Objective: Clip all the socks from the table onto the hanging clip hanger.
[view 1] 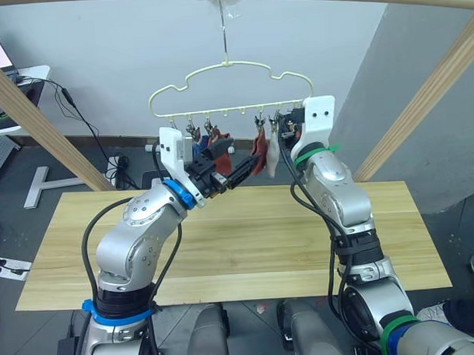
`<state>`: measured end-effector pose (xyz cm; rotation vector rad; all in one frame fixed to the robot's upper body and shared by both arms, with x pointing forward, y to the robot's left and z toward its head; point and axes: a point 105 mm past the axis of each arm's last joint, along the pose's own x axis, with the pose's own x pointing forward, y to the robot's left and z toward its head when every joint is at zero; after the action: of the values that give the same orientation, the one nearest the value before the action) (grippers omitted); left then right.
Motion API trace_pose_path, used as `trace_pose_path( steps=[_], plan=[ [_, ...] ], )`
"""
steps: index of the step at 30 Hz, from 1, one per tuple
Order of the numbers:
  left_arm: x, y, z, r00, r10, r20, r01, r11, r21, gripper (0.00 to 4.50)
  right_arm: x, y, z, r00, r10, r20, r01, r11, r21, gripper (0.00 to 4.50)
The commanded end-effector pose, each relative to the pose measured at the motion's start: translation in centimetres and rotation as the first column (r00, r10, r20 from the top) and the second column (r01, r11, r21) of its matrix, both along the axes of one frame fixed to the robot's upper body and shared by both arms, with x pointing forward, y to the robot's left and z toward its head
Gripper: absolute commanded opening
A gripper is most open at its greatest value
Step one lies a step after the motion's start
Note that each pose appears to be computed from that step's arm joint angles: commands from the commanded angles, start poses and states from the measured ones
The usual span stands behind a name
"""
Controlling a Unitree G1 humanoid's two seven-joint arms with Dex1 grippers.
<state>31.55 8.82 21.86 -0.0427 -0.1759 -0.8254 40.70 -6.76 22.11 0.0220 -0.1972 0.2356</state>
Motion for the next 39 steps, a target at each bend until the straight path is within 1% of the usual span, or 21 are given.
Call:
trace_pose_path(
  steps=[1, 3, 5, 7, 8, 10, 11, 12, 14, 15, 18, 20, 23, 24, 26, 27, 28, 31, 33, 36, 39],
  plan=[
    [-0.9, -0.5, 1.3, 0.998, -0.031, 0.053, 0.032, 0.999, -0.019, 3.87, -0.1, -0.4, 2.0, 0.997, -0.003, 0.077, 0.003, 1.000, 0.006, 0.58],
    [-0.9, -0.4, 1.1, 0.999, -0.025, 0.047, 0.026, 0.999, -0.019, 3.87, 0.0, -0.6, 2.0, 0.997, -0.006, 0.078, 0.006, 1.000, 0.003, 0.06],
    [-0.8, -0.1, 0.9, 0.999, -0.010, 0.039, 0.011, 1.000, -0.017, 3.87, 0.0, -0.8, 2.1, 0.997, -0.006, 0.082, 0.007, 1.000, -0.003, 0.01],
    [-0.5, 0.9, 0.2, 0.999, 0.036, 0.008, -0.036, 0.999, -0.023, 3.87, 0.0, -1.3, 2.2, 0.997, -0.002, 0.082, 0.003, 1.000, -0.016, 0.01],
    [-0.4, 1.7, -0.5, 0.998, 0.069, -0.010, -0.069, 0.998, -0.011, 3.87, 0.1, -1.5, 2.1, 0.998, -0.001, 0.066, 0.001, 1.000, -0.013, 0.01],
    [0.2, 4.3, -3.0, 0.980, 0.186, -0.069, -0.182, 0.982, 0.052, 3.87, 0.2, -1.8, 1.7, 1.000, 0.023, 0.006, -0.023, 1.000, -0.003, 0.01],
    [0.4, 6.0, -4.4, 0.964, 0.252, -0.081, -0.243, 0.964, 0.104, 3.87, 0.2, -1.8, 1.6, 0.999, 0.042, -0.020, -0.042, 0.999, -0.005, 0.01],
    [0.4, 7.0, -5.2, 0.953, 0.291, -0.083, -0.277, 0.951, 0.139, 3.87, 0.2, -1.9, 1.5, 0.998, 0.054, -0.037, -0.055, 0.998, -0.007, 0.01],
    [0.3, 10.2, -7.7, 0.922, 0.374, -0.103, -0.344, 0.911, 0.228, 4.21, 0.1, -2.0, 1.3, 0.992, 0.087, -0.089, -0.088, 0.996, -0.006, 0.00],
    [0.2, 12.2, -8.8, 0.900, 0.421, -0.111, -0.380, 0.884, 0.272, 4.41, 0.0, -1.9, 1.4, 0.988, 0.111, -0.105, -0.111, 0.994, 0.001, 0.00],
    [0.1, 17.5, -11.8, 0.830, 0.543, -0.123, -0.462, 0.795, 0.393, 4.46, -0.6, -1.7, 1.8, 0.979, 0.166, -0.123, -0.167, 0.986, 0.001, 0.00],
    [-0.2, 19.6, -13.6, 0.812, 0.564, -0.152, -0.450, 0.770, 0.453, 4.46, -0.9, -1.5, 1.9, 0.972, 0.186, -0.141, -0.187, 0.982, 0.006, 0.00],
    [0.1, 21.3, -15.2, 0.795, 0.580, -0.179, -0.440, 0.754, 0.488, 4.46, -1.0, -1.4, 1.4, 0.964, 0.195, -0.181, -0.190, 0.981, 0.047, 0.00],
    [0.3, 21.6, -15.6, 0.789, 0.585, -0.189, -0.438, 0.750, 0.495, 4.46, -1.1, -1.4, 1.4, 0.963, 0.195, -0.186, -0.189, 0.981, 0.050, 0.00],
    [0.5, 21.8, -16.8, 0.784, 0.572, -0.241, -0.399, 0.762, 0.511, 4.46, -1.1, -1.3, 1.3, 0.962, 0.194, -0.194, -0.187, 0.981, 0.054, 0.00],
    [0.6, 22.1, -17.7, 0.772, 0.577, -0.268, -0.383, 0.758, 0.528, 4.46, -1.2, -1.2, 1.2, 0.960, 0.194, -0.200, -0.186, 0.981, 0.061, 0.00],
    [0.7, 22.4, -18.4, 0.759, 0.585, -0.285, -0.374, 0.750, 0.545, 4.46, -1.2, -1.1, 1.2, 0.959, 0.194, -0.204, -0.185, 0.981, 0.065, 0.00],
    [0.9, 23.8, -20.2, 0.704, 0.646, -0.295, -0.390, 0.699, 0.599, 4.46, -1.3, -0.9, 1.1, 0.958, 0.195, -0.213, -0.184, 0.980, 0.070, 0.00],
    [0.7, 23.9, -21.1, 0.693, 0.645, -0.323, -0.374, 0.704, 0.604, 4.46, -1.4, -0.9, 0.9, 0.957, 0.192, -0.219, -0.181, 0.981, 0.071, 0.00],
    [0.6, 23.8, -21.5, 0.680, 0.641, -0.357, -0.384, 0.725, 0.572, 3.86, -1.5, -1.2, 0.8, 0.958, 0.181, -0.225, -0.168, 0.983, 0.074, 0.00],
    [0.5, 22.8, -21.4, 0.698, 0.593, -0.402, -0.361, 0.775, 0.518, 2.95, -1.4, -1.6, 0.6, 0.958, 0.166, -0.234, -0.149, 0.985, 0.086, 0.00]
  ],
)
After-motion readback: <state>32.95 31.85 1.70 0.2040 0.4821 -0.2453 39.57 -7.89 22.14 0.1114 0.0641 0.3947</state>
